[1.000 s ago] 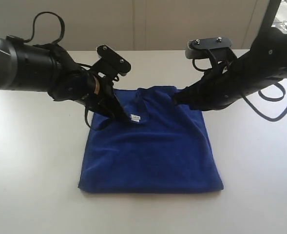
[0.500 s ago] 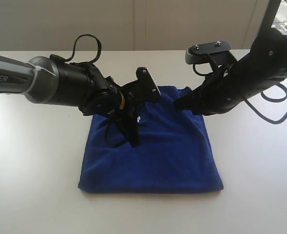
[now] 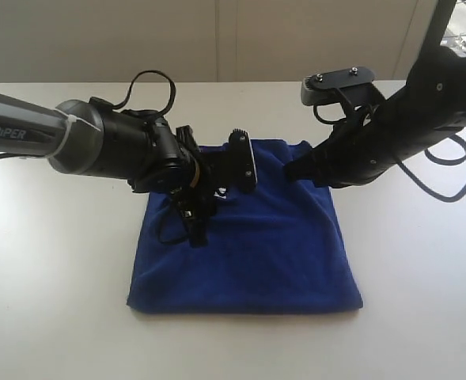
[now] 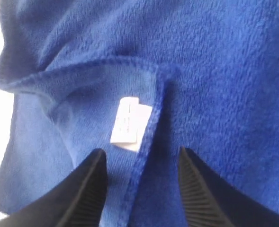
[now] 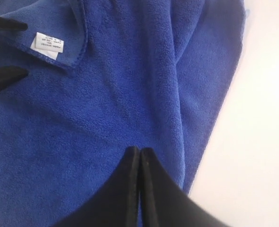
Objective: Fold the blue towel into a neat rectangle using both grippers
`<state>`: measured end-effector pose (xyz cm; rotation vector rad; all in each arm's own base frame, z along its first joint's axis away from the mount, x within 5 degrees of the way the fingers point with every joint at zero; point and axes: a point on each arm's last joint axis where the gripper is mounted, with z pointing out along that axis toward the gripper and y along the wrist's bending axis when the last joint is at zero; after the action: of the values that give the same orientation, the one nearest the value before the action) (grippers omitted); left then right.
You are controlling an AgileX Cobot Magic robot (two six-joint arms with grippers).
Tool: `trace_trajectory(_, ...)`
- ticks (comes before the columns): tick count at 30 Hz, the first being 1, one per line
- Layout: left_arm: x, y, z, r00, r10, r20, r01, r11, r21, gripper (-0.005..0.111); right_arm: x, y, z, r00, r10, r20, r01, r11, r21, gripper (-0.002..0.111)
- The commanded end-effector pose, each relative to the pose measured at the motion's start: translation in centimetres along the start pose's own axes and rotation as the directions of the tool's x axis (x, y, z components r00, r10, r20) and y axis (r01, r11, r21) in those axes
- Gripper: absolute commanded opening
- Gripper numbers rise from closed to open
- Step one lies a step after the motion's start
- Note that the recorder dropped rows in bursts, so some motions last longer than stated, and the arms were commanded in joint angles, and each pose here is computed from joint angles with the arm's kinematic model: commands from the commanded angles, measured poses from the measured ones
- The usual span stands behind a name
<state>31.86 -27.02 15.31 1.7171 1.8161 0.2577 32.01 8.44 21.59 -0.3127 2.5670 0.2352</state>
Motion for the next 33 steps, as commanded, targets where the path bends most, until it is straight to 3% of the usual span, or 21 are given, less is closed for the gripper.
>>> trace_trajectory(1,-0.3,-0.1,0.5,0.999,0.011,0.039,-0.011,1.000,-0.006,0.045,0.2,-0.3,-0.1,1.000,-0.008,-0.011,0.008,1.000,0.006,0.000)
trace_trajectory(6,-0.1,-0.4,1.0,1.000,0.011,0.027,-0.012,1.000,0.006,0.035,0.2,-0.3,-0.1,1.000,-0.008,-0.013,0.008,1.000,0.006,0.000)
trace_trajectory(13,-0.3,0.0,0.4,0.999,0.006,0.038,-0.006,1.000,-0.008,0.000,0.2,-0.3,-0.1,1.000,-0.008,-0.013,0.008,1.000,0.006,0.000)
trace_trajectory(24,0.4,1.7,-1.0,0.999,-0.026,0.022,0.027,0.999,-0.042,0.000,0.2,-0.3,-0.1,1.000,-0.008,-0.019,0.008,1.000,0.005,0.000)
trace_trajectory(28,1.6,3.2,-2.4,0.991,-0.134,-0.021,0.132,0.989,-0.071,0.000,0.2,-0.3,-0.1,1.000,-0.008,-0.019,0.008,1.000,0.005,0.000)
trace_trajectory(33,2.9,5.3,-3.9,0.957,-0.290,0.006,0.288,0.950,-0.122,0.000,0.2,-0.3,-0.1,1.000,-0.008,-0.019,0.008,1.000,0.005,0.000)
